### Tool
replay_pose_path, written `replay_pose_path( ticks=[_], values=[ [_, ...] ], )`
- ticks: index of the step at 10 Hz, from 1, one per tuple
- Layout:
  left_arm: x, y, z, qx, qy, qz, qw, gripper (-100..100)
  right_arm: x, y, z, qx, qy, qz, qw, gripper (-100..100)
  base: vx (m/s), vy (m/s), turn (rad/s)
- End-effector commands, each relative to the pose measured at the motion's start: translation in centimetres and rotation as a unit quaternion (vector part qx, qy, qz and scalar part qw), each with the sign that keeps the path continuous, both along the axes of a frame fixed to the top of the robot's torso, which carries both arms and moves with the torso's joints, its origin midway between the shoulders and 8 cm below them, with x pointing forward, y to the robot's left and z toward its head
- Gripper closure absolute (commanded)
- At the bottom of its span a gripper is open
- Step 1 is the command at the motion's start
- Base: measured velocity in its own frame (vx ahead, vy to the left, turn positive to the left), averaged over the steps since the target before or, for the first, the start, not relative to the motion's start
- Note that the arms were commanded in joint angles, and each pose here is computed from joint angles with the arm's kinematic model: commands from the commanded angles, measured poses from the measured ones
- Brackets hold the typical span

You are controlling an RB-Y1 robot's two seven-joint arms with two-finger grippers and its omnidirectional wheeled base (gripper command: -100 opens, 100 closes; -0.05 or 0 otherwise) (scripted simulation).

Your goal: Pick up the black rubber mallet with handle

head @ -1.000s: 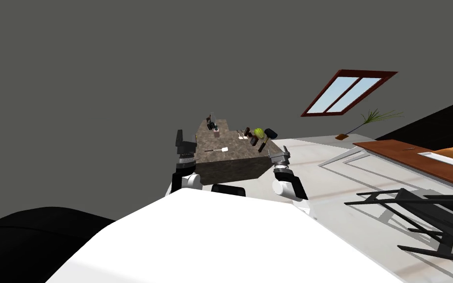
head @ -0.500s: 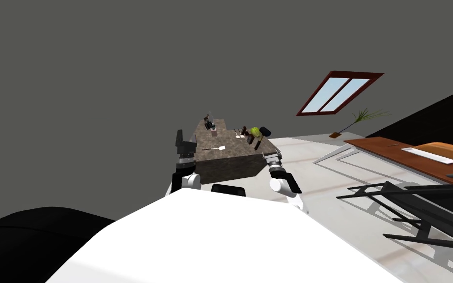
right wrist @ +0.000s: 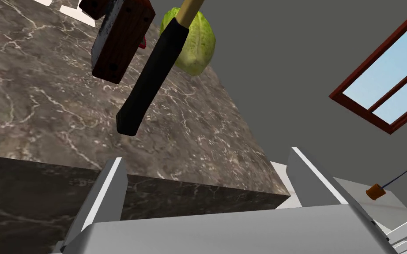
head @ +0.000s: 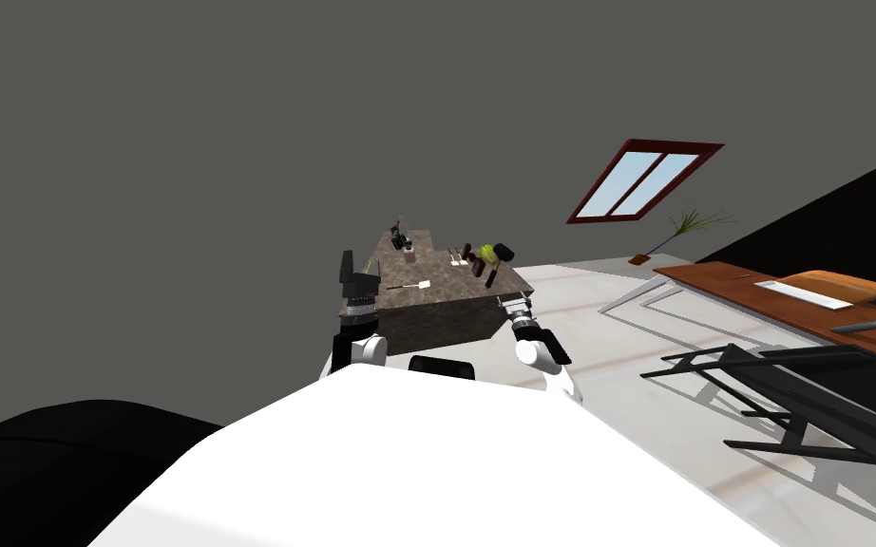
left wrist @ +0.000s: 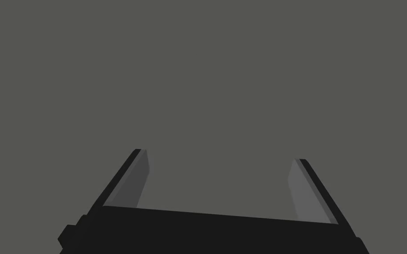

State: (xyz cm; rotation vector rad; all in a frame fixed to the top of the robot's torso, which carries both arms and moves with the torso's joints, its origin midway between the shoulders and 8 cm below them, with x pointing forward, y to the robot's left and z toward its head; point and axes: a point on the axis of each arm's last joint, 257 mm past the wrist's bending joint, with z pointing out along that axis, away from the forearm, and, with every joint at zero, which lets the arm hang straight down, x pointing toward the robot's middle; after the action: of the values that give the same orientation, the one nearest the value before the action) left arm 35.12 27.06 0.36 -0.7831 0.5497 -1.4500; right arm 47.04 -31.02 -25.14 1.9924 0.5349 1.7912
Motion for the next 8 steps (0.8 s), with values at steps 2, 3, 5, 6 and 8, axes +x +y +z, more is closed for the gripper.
replay_pose_path(
  ticks=[2,3,5,6,8],
  values=[
    [0.0,0.0,0.0,0.0,0.0,0.0,1.0,0,0.4,1.9,-0.9,0.044,0.017,0.016,0.9988,-100,-0.012,-0.066,-0.015],
    [0.0,0.0,0.0,0.0,0.0,0.0,1.0,0,0.7,3.2,-1.3,0.068,0.025,0.027,0.997,-100,-0.01,-0.099,-0.031],
    [0.0,0.0,0.0,0.0,0.0,0.0,1.0,0,1.3,5.8,-1.8,0.112,0.036,0.047,0.9919,-100,0.015,-0.116,-0.025],
    [0.0,0.0,0.0,0.0,0.0,0.0,1.0,0,1.5,7.2,-1.8,0.132,0.04,0.058,0.9888,-100,0.026,-0.138,-0.024],
    [0.0,0.0,0.0,0.0,0.0,0.0,1.0,0,2.0,10.1,-1.5,0.168,0.044,0.078,0.9817,-100,0.029,-0.141,-0.007]
  ],
)
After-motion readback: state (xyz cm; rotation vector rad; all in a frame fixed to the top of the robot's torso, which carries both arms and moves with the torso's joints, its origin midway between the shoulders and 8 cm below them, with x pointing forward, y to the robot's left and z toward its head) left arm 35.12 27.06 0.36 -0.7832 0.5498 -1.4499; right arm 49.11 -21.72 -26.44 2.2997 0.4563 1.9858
